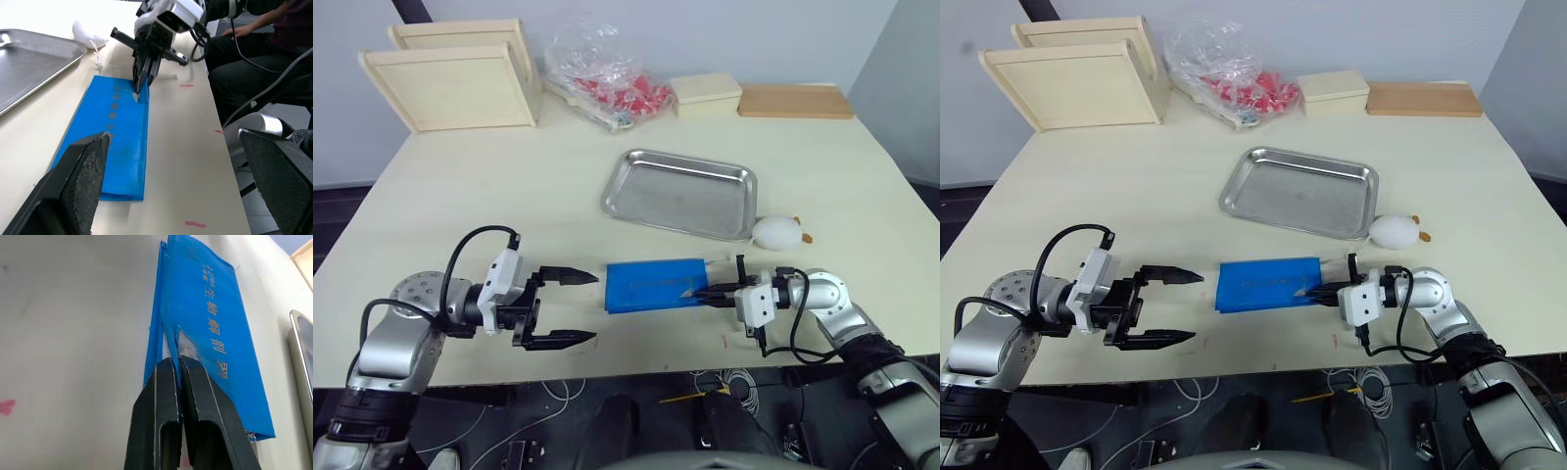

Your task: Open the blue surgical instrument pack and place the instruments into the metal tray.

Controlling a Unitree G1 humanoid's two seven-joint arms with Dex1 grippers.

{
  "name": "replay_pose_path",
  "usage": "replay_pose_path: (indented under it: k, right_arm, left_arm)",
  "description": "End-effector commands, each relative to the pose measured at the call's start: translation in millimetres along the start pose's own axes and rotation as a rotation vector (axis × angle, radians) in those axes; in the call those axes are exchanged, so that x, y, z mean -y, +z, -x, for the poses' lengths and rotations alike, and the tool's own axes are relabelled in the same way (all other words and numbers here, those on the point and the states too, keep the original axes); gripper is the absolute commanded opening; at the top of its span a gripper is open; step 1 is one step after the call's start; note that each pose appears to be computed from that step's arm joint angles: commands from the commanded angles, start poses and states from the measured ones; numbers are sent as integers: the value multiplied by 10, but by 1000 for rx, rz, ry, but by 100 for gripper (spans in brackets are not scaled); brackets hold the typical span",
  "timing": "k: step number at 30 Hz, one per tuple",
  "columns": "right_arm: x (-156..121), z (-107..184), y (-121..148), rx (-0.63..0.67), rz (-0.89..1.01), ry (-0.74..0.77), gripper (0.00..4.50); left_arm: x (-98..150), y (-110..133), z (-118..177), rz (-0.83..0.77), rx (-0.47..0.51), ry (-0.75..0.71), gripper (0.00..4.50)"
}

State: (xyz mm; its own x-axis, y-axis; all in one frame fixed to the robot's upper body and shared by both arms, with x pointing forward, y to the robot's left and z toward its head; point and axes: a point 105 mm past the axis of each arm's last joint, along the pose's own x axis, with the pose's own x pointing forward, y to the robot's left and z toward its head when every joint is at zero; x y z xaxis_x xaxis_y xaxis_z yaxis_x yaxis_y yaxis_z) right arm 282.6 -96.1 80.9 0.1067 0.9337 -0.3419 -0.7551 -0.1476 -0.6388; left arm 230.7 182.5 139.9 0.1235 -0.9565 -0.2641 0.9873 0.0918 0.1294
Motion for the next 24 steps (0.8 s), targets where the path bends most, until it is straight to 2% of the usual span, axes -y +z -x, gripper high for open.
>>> replay_pose_path:
  k: [1,6,10,14,17,24]
  right_arm:
    - [-64,71,200,63,-75,74,6]
    - [-118,194,449,122,-236,161,6]
    - [-32,283,543,177,-469,149,6]
    - [88,310,424,159,-726,113,6]
    - [157,276,331,147,-837,97,6]
    - [353,223,224,170,-925,41,6]
  left_arm:
    - [-25,155,0,-34,44,17,450]
    - [-19,179,-10,-31,53,17,450]
    - [5,159,-18,-32,36,-10,450]
    - [5,141,-55,-26,45,-24,450]
    - [-25,128,-81,-28,48,-27,450]
    - [-212,16,-201,13,107,9,450]
